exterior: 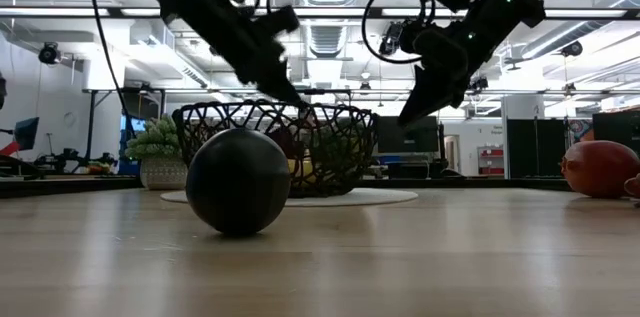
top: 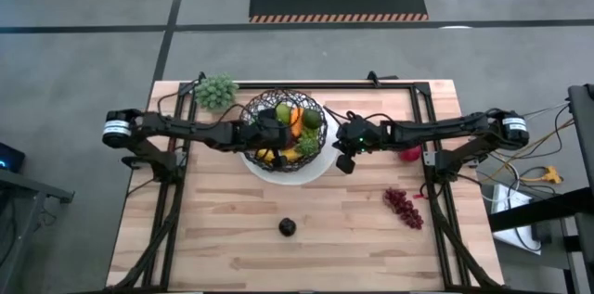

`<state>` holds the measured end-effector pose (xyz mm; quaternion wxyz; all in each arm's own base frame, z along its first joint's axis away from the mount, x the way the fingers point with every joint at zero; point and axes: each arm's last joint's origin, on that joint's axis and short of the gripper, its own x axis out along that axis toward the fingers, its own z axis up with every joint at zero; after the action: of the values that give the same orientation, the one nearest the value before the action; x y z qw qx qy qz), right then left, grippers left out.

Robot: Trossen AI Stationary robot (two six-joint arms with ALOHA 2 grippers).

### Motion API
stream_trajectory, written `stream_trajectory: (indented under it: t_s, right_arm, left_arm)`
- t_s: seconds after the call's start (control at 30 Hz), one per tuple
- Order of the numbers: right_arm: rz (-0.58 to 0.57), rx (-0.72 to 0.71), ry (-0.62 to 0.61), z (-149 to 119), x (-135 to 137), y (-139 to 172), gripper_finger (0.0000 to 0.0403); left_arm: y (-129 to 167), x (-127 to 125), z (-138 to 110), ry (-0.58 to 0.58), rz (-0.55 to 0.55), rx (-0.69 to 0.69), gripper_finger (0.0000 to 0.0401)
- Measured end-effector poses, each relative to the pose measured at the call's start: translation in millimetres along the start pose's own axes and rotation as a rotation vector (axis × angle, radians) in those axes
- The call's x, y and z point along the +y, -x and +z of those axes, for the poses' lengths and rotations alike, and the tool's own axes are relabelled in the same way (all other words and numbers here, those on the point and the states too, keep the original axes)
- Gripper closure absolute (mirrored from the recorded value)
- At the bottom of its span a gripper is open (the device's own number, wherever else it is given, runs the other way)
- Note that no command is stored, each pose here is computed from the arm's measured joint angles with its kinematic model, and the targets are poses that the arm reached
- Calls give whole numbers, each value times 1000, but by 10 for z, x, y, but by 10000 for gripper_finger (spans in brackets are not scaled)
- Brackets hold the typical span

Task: Build produce basket
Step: Adjust the red apple in the wire basket, then put the pomegranate into the wire basket

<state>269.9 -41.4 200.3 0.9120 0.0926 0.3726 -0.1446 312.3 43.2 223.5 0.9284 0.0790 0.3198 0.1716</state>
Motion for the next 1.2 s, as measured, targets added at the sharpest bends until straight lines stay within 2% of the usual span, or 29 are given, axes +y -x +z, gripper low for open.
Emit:
stream_trajectory:
  t_s: [0.17, 0.27, 0.4, 0.5, 0.63, 0.77, 0.9, 0.97, 1.03, 1.2]
  right_arm:
    - [5, -25, -14, 40, -5, 126, 394]
    - [7, -21, -36, 35, -5, 217, 394]
    - [14, -15, -40, 19, 10, 345, 394]
    - [7, -16, -100, 16, -1, 455, 394]
    - [-132, 123, -310, -1, -79, 659, 394]
    - [-376, 362, -527, -119, -146, 892, 394]
    - [-604, 512, -652, -230, -197, 1018, 394]
    - [-613, 569, -680, -252, -187, 1005, 393]
    - [-571, 630, -682, -266, -167, 962, 384]
    - [-469, 804, -545, -300, -130, 840, 331]
  left_arm:
    - [289, 46, 125, 6, -8, -57, 400]
    - [589, 82, 108, 17, -28, -20, 400]
    - [976, 126, 6, 116, -53, 13, 400]
    - [1148, 119, -73, 186, -75, -51, 400]
    - [1228, 52, -162, 208, -115, -201, 400]
    - [1221, 19, -236, 177, -120, -336, 400]
    - [1209, 13, -272, 132, -103, -420, 400]
    - [1210, 14, -267, 115, -96, -448, 400]
    - [1220, 18, -265, 98, -90, -464, 400]
    - [1234, 26, -268, 58, -78, -469, 400]
